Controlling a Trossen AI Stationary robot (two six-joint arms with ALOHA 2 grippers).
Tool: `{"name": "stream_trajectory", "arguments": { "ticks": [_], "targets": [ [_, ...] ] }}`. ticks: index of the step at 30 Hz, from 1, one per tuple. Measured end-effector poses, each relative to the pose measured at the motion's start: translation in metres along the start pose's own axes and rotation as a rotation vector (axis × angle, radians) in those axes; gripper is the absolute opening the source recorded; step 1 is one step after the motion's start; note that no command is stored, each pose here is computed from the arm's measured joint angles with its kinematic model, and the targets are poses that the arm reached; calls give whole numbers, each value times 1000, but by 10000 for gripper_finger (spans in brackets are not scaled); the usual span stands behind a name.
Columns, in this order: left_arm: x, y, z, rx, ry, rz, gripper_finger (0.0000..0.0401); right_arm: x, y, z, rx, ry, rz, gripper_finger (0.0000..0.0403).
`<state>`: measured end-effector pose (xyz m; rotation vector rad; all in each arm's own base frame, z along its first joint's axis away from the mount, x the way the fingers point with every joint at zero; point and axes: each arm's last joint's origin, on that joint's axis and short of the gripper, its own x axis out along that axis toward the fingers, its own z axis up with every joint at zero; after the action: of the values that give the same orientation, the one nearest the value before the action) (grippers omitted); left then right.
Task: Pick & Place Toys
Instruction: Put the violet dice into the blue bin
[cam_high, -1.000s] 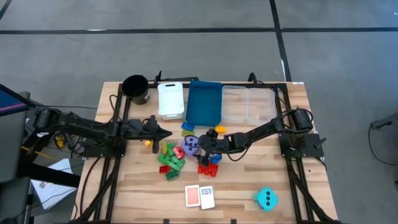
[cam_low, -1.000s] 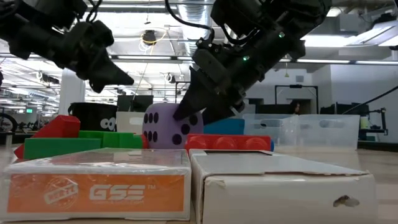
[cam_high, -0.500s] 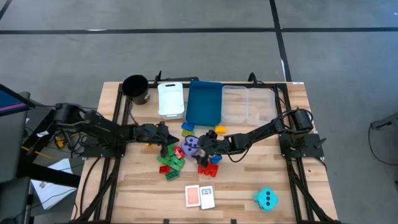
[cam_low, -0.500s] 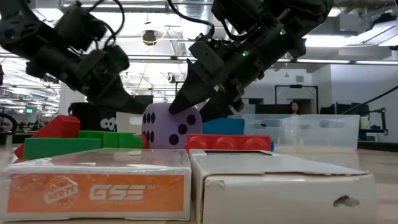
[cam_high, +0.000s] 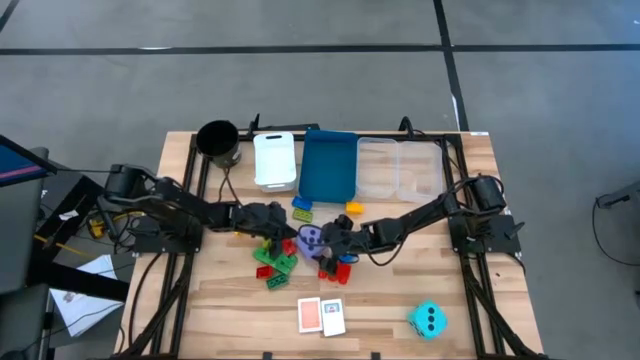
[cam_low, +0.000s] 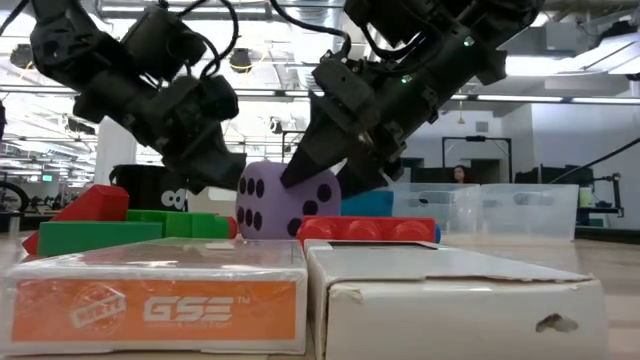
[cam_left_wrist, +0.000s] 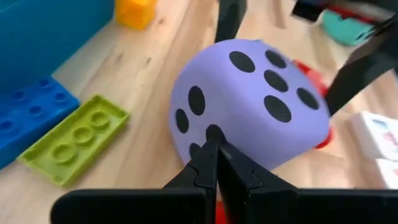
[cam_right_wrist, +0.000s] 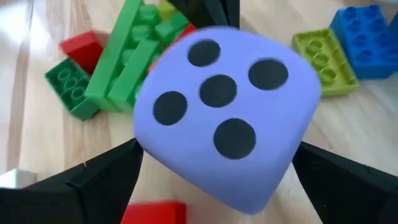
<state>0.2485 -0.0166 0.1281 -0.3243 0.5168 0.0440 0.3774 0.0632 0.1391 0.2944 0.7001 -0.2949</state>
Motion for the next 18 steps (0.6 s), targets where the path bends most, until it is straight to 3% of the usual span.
{"name": "stream_trajectory", "arguments": {
  "ticks": [12, 18],
  "targets": [
    [-9, -13, 6, 0, -49, -1, 0, -1, 0, -6, -9, 28, -19, 399],
    [-9, -11, 5, -20, -39, 25, 0, -11, 2, 5, -5, -26, -25, 399]
  ]
}}
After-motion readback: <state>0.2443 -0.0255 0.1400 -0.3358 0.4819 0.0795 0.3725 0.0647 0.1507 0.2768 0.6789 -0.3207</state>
